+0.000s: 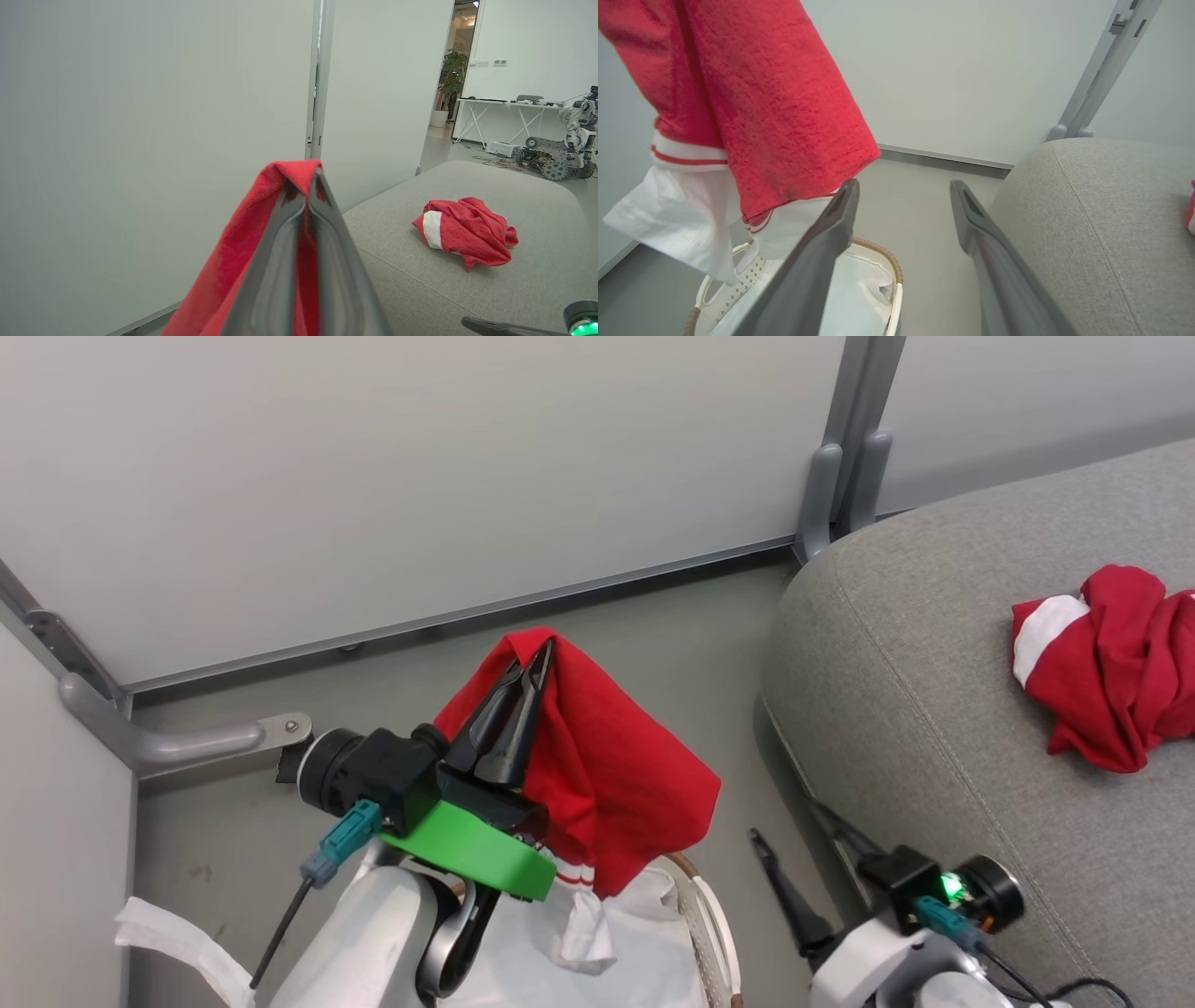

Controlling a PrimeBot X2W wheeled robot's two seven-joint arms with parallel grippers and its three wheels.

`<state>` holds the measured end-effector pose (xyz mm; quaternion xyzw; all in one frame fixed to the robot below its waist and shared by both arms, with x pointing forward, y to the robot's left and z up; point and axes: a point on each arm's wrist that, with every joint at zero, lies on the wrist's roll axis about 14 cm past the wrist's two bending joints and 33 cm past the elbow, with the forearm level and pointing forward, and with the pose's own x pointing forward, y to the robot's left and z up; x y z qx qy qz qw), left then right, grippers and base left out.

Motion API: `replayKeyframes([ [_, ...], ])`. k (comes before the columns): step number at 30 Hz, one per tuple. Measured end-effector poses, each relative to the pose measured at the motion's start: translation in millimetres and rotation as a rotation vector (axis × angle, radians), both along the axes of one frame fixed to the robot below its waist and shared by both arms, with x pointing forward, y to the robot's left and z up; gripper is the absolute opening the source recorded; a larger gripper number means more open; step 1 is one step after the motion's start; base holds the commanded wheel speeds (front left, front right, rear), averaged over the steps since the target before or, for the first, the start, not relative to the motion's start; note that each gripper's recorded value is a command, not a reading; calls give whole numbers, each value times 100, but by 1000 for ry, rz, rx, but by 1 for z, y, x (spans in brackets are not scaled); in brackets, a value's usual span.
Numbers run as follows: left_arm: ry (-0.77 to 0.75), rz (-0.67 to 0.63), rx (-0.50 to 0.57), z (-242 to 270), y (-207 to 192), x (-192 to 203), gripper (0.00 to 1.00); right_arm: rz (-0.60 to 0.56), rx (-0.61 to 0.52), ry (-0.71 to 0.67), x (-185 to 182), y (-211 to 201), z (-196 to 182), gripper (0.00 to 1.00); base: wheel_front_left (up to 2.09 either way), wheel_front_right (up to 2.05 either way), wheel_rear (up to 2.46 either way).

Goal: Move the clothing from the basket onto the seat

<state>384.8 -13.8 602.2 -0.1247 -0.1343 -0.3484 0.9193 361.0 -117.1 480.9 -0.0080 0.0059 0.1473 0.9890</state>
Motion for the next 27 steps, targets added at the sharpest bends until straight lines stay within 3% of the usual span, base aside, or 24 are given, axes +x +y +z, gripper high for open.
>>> replayKeyframes([
  [12, 35, 6, 9, -12, 2, -1, 0, 391, -114, -147, 13, 74, 50, 100, 0, 0, 0],
  [27, 62, -16, 15, -20, -4, -10, 0, 483, -171, -180, 31, 110, 60, 100, 0, 0, 0],
])
